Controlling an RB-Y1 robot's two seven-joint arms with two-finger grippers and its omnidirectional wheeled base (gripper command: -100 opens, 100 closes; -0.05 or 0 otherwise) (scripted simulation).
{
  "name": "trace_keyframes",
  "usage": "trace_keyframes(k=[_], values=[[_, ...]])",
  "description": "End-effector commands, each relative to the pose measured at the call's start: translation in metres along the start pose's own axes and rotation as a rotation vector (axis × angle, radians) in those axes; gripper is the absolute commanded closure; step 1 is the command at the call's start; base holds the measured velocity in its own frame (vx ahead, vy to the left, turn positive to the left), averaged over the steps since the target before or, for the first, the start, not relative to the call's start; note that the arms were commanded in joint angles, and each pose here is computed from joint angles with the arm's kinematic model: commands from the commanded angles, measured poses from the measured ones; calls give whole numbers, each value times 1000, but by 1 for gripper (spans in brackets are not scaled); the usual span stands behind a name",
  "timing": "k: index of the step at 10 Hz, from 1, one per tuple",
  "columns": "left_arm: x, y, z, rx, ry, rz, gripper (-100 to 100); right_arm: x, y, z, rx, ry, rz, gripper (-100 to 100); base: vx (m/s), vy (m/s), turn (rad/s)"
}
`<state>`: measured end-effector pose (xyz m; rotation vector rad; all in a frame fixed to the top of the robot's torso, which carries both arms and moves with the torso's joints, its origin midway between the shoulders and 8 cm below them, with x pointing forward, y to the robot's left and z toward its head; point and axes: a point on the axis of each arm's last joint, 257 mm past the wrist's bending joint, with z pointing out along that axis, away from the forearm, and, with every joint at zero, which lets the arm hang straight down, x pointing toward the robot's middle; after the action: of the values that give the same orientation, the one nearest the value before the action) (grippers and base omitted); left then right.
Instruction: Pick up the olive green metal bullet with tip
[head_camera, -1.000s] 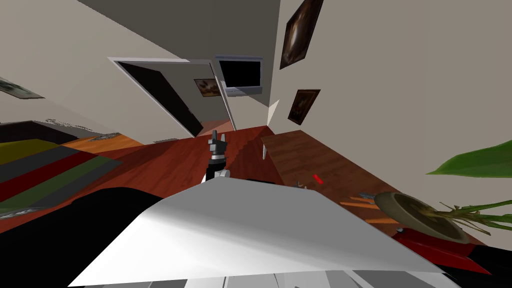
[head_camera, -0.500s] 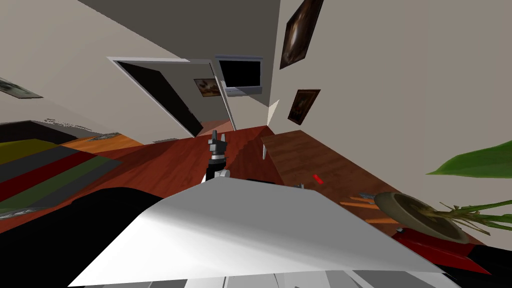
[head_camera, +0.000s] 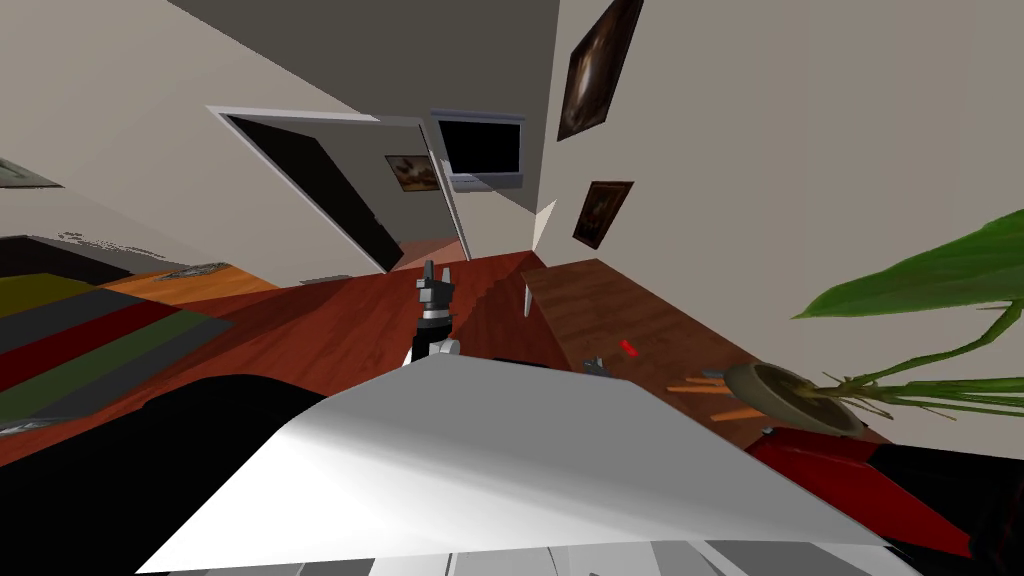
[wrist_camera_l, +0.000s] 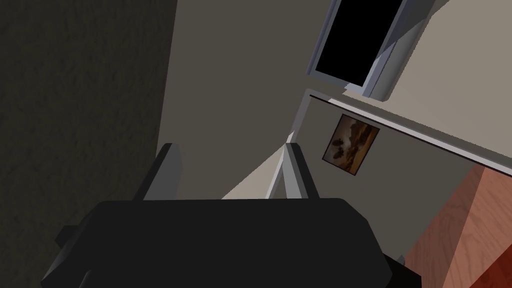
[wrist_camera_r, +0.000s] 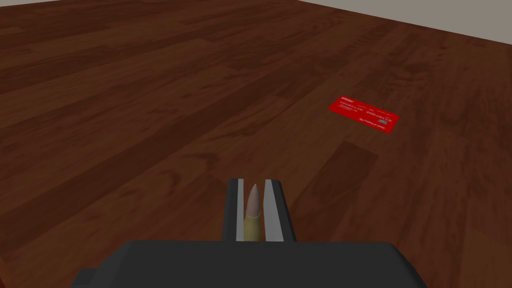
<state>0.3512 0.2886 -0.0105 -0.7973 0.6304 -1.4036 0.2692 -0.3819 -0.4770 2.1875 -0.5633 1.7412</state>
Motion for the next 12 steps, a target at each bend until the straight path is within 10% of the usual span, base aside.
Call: trace_keyframes(k=[1,12], values=[[0,0,0,0,0,0,0,-6,-8,11,2,-18,-2,100,-103,7,-25],[0,0,0,0,0,0,0,23,-64,98,32,-15,-21,100,-102,5,-29]])
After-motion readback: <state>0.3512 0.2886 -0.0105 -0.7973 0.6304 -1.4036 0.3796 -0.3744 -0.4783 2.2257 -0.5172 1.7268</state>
